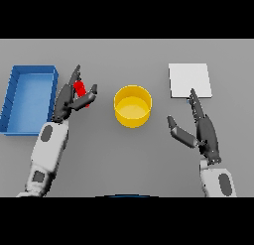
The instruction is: Pick up the red beaker and tilt it to pour out 1 green nut into yellow bowl. Pick up the yellow bowl and place it on the metallic measuring scale.
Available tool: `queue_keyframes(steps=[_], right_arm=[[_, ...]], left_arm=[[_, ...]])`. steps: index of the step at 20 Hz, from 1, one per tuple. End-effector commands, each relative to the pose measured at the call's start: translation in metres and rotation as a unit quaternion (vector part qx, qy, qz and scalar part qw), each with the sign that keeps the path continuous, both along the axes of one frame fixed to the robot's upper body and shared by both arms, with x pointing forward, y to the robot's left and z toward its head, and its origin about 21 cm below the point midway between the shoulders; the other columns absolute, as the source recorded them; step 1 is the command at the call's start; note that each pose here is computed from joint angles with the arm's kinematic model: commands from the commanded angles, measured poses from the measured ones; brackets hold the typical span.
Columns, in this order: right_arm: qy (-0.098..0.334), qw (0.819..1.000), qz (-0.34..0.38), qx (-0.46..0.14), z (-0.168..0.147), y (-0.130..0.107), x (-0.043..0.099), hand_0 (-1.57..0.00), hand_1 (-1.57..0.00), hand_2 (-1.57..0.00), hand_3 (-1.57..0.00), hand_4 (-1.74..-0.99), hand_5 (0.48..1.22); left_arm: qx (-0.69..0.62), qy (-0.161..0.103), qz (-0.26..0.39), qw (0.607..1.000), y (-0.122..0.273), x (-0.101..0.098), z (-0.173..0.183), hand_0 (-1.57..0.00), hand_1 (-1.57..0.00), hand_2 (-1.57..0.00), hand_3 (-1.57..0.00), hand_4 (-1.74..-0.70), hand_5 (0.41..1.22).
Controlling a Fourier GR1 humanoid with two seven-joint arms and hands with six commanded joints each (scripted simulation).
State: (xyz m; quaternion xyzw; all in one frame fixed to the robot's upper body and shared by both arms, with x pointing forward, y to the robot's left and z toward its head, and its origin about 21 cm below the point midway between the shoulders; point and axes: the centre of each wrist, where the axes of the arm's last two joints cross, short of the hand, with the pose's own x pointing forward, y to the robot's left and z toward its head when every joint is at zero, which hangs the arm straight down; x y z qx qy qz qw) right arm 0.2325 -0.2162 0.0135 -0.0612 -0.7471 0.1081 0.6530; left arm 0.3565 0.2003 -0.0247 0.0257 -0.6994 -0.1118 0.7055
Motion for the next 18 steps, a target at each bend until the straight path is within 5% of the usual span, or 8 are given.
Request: queue_keyframes(steps=[1,4,7,10,14,18], right_arm=[[-0.005,1.000,-0.001,-0.003,0.002,-0.004,0.001,0.00,0.00,0.00,0.00,-1.246,0.646],[-0.011,1.000,0.006,0.002,0.005,0.000,-0.003,0.00,0.00,0.00,0.00,-1.240,0.645],[-0.002,1.000,0.002,0.004,0.004,-0.003,-0.003,0.00,0.00,0.00,0.00,-1.239,0.648],[-0.004,1.000,0.003,0.001,0.004,-0.002,-0.003,0.00,0.00,0.00,0.00,-1.241,0.650],[-0.009,1.000,0.008,0.014,0.002,0.002,-0.005,0.00,0.00,0.00,0.00,-1.255,0.644],[-0.010,1.000,0.004,0.008,0.004,-0.001,-0.007,0.00,0.00,0.00,0.00,-1.246,0.644]], left_arm=[[-0.010,0.005,0.002,1.000,0.000,0.003,-0.002,0.00,0.00,-0.01,0.00,-1.30,0.719],[-0.026,0.002,0.012,1.000,-0.004,0.007,-0.010,-0.21,-0.23,-0.29,-0.25,-1.40,0.787],[0.002,0.002,0.036,0.999,-0.016,0.010,-0.011,-0.76,-0.78,-0.84,-0.88,-1.52,0.999],[0.029,-0.020,0.022,0.999,-0.019,0.010,-0.010,-1.15,-1.17,-1.20,-1.11,-1.62,1.107],[0.032,-0.012,0.019,0.999,-0.020,0.011,-0.008,-1.40,-1.41,-1.42,-1.36,-1.54,1.174],[-0.044,-0.036,0.007,0.998,-0.020,0.016,0.008,-1.50,-1.50,-1.51,-1.48,-1.66,1.150]])
